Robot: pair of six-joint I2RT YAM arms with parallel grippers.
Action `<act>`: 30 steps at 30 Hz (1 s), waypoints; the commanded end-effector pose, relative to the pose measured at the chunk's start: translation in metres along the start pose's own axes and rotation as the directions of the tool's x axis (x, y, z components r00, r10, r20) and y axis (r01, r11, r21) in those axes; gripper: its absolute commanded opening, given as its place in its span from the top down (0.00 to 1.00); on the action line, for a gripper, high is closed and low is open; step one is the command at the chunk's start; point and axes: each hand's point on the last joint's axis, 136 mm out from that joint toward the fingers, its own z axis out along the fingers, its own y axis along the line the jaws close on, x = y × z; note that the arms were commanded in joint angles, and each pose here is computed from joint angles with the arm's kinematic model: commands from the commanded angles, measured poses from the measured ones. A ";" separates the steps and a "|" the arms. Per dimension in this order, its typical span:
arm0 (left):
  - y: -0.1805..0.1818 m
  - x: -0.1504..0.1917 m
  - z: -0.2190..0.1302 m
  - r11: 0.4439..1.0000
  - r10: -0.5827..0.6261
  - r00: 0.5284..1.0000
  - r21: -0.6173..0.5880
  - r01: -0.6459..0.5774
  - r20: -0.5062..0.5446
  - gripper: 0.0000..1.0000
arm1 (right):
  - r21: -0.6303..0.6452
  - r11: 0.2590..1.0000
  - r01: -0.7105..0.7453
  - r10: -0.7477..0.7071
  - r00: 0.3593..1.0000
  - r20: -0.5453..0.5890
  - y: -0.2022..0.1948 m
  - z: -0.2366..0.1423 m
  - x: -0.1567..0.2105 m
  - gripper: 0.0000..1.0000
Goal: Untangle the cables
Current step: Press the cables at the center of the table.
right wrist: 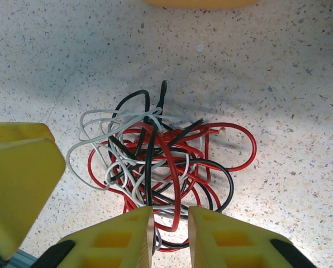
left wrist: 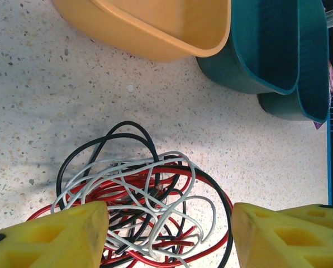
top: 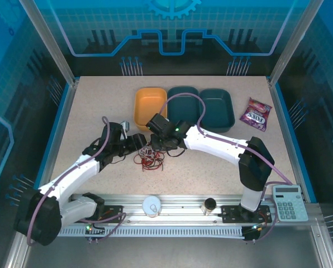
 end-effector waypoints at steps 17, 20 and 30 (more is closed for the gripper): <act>0.022 0.015 0.028 0.996 -0.046 0.993 -0.077 0.037 -0.112 0.41 | -0.018 0.999 -0.045 0.043 0.996 -0.079 -0.005 0.028 0.010 0.77; 0.025 0.017 0.031 0.996 -0.046 0.992 -0.083 0.037 -0.118 0.43 | -0.021 0.999 -0.048 0.046 0.996 -0.074 -0.007 0.026 0.010 0.77; 0.054 0.032 0.048 0.985 -0.072 0.986 -0.163 0.047 -0.152 0.63 | -0.048 0.998 -0.043 0.043 0.999 0.005 -0.012 0.001 0.002 0.70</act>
